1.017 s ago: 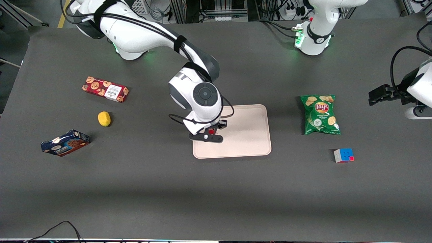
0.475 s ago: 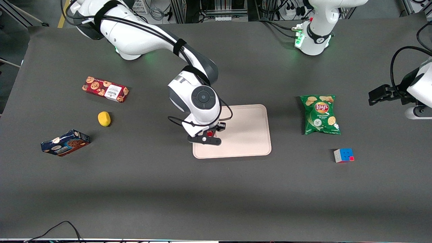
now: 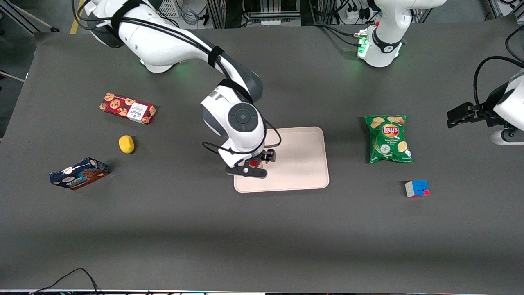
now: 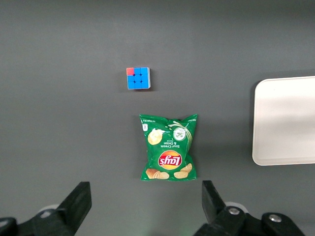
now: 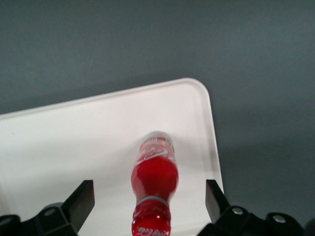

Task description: Place coke bottle on tray

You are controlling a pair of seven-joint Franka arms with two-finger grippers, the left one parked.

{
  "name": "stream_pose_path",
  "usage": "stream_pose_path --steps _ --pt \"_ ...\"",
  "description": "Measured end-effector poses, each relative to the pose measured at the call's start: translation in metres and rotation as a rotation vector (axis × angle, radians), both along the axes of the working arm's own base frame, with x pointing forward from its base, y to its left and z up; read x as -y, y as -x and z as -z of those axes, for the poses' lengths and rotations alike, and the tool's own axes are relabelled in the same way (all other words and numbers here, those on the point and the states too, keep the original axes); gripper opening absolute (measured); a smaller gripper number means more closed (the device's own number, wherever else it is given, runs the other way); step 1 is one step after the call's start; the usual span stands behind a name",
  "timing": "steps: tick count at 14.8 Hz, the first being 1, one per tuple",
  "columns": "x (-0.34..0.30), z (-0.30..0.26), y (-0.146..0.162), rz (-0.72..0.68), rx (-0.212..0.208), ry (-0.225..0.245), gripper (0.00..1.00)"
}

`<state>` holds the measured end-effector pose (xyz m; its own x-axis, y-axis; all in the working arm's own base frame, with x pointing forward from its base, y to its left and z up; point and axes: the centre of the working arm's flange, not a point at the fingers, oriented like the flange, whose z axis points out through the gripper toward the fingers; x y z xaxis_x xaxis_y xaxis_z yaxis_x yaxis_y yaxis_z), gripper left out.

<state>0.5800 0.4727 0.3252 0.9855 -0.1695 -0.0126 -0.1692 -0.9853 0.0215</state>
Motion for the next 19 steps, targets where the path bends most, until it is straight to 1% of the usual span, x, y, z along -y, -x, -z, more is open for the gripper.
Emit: stream_pose_path --steps 2,4,5,7,8,9,11,12,15,17,19 --pt "0.016 -0.039 -0.015 0.031 0.05 -0.028 1.0" --pt "0.035 -0.093 -0.024 0.059 0.108 -0.061 1.0" --pt "0.048 -0.121 -0.025 0.061 0.124 -0.074 1.0" --pt "0.082 -0.176 -0.026 0.02 0.128 -0.102 1.0" --pt "0.104 -0.2 -0.026 -0.015 0.129 -0.109 1.0" --pt "0.128 -0.221 -0.025 -0.051 0.132 -0.105 1.0" --pt "0.177 -0.253 -0.015 -0.114 0.145 -0.079 1.0" --pt "0.203 -0.265 -0.008 -0.14 0.147 -0.07 1.0" --pt "0.3 -0.288 0.009 -0.187 0.144 -0.082 1.0" --pt "0.37 -0.293 0.02 -0.196 0.143 -0.075 1.0" --pt "0.427 -0.289 0.028 -0.2 0.129 -0.068 1.0"
